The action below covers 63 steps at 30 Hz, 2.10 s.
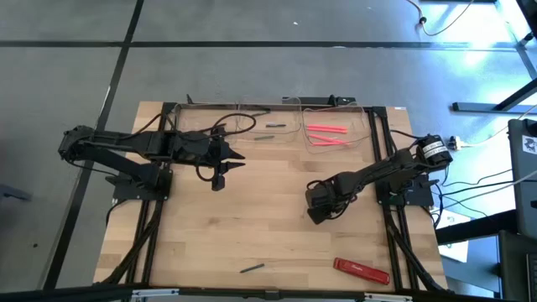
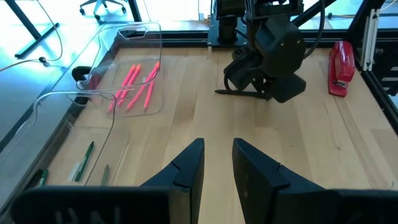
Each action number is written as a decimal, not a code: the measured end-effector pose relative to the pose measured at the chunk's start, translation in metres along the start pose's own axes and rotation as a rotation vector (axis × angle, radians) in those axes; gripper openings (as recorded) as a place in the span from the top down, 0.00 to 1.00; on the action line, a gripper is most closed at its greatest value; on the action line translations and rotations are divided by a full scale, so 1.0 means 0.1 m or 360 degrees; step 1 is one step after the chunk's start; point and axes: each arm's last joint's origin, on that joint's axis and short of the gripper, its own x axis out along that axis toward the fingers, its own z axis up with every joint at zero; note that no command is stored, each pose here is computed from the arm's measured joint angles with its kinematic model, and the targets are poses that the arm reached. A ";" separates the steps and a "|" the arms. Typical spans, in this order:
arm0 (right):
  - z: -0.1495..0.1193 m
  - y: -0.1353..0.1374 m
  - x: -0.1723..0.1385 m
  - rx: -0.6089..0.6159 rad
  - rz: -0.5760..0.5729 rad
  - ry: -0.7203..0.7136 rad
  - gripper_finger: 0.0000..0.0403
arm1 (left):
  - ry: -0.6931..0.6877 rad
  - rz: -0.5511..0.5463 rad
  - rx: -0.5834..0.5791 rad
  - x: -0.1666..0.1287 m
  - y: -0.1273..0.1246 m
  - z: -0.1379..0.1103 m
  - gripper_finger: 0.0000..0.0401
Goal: Sort crayons/erasers/pens/pencils in bins
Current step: Put the black pen into the left transparent bin
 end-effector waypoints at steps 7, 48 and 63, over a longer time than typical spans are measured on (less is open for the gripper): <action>0.00 0.00 0.00 0.0025 -0.0012 -0.0024 0.64 | 0.0000 0.0000 0.0000 0.00 0.00 0.00 0.81; 0.19 0.49 -0.51 -0.0433 0.0237 -0.0414 0.91 | 0.0003 0.0001 0.0028 0.00 0.00 0.00 0.81; 0.80 0.66 -1.59 -0.0911 0.0360 -0.0840 0.92 | 0.0062 -0.0022 -0.0064 -0.13 -0.01 -0.05 0.81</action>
